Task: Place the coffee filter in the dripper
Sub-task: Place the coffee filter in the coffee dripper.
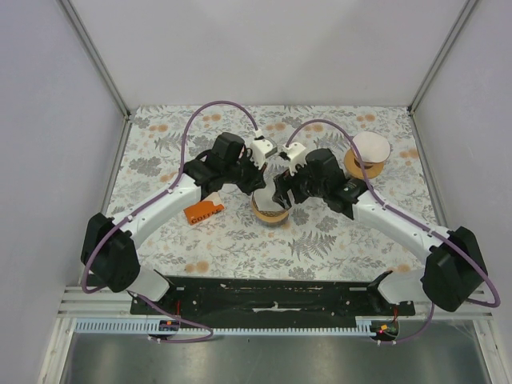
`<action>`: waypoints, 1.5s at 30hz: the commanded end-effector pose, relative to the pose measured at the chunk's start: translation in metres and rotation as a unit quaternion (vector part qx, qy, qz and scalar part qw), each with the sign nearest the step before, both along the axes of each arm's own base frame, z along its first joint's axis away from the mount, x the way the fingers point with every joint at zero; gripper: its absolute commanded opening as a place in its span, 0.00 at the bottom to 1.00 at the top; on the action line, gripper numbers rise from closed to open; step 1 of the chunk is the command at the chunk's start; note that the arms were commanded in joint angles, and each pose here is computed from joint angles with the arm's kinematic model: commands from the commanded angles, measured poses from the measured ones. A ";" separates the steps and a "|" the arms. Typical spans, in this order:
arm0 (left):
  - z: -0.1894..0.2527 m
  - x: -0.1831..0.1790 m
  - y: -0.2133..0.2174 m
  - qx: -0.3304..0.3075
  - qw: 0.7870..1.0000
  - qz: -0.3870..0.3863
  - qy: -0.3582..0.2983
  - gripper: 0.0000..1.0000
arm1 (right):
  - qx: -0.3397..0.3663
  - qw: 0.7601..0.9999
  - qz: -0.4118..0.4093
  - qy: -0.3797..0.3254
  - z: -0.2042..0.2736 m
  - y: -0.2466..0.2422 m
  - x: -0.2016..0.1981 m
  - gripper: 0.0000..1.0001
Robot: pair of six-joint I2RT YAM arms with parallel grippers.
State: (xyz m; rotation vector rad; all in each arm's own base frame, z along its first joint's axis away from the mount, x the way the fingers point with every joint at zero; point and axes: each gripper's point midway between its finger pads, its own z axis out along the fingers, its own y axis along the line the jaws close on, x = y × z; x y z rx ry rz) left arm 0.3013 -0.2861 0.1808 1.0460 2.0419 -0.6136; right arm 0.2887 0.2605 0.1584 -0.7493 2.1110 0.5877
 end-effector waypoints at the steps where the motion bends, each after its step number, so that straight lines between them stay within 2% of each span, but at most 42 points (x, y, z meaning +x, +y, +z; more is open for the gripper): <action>1: -0.012 -0.004 0.011 0.037 0.999 -0.009 -0.004 0.02 | 0.017 0.994 0.092 -0.061 0.030 0.027 0.010 0.82; 4: -0.011 -0.004 0.009 0.034 0.999 -0.010 -0.004 0.02 | 0.010 0.993 0.103 -0.051 0.021 0.034 0.017 0.79; 6: -0.010 -0.003 0.009 0.034 0.999 -0.010 -0.006 0.02 | 0.007 0.994 0.106 -0.040 0.013 0.035 0.022 0.73; 8: -0.011 -0.003 0.010 0.036 0.999 -0.010 -0.006 0.02 | 0.006 0.994 0.107 -0.030 0.006 0.035 0.024 0.64; 13: -0.013 -0.003 0.011 0.038 0.999 -0.007 -0.003 0.02 | 0.012 0.995 0.100 -0.023 0.000 0.031 0.022 0.34; 18: -0.011 0.000 0.011 0.037 0.999 0.004 -0.003 0.02 | 0.019 0.995 0.100 -0.010 -0.005 0.032 0.017 0.15; 21: -0.011 -0.001 0.012 0.034 0.999 0.011 0.003 0.03 | 0.019 0.995 0.096 0.001 -0.010 0.031 0.015 0.12; 23: -0.012 -0.003 0.011 0.030 0.999 0.013 0.009 0.14 | 0.018 0.996 0.092 0.008 -0.013 0.030 0.015 0.12; 26: -0.009 -0.008 0.006 0.013 1.000 0.009 0.026 0.39 | 0.015 0.996 0.089 0.021 -0.017 0.030 0.014 0.12; 28: -0.004 -0.010 -0.001 -0.004 0.999 0.000 0.032 0.48 | 0.011 0.995 0.090 0.033 -0.021 0.031 0.012 0.11; 30: -0.001 -0.009 -0.005 -0.015 0.999 -0.003 0.033 0.53 | 0.012 0.995 0.088 0.042 -0.023 0.032 0.012 0.10; 38: -0.007 -0.007 -0.010 -0.023 0.998 0.006 0.055 0.60 | 0.014 0.996 0.064 0.063 -0.025 0.030 0.013 0.05; 45: 0.001 -0.023 -0.021 -0.051 0.995 -0.043 0.076 0.77 | 0.008 0.996 0.044 0.080 -0.023 0.030 0.017 0.02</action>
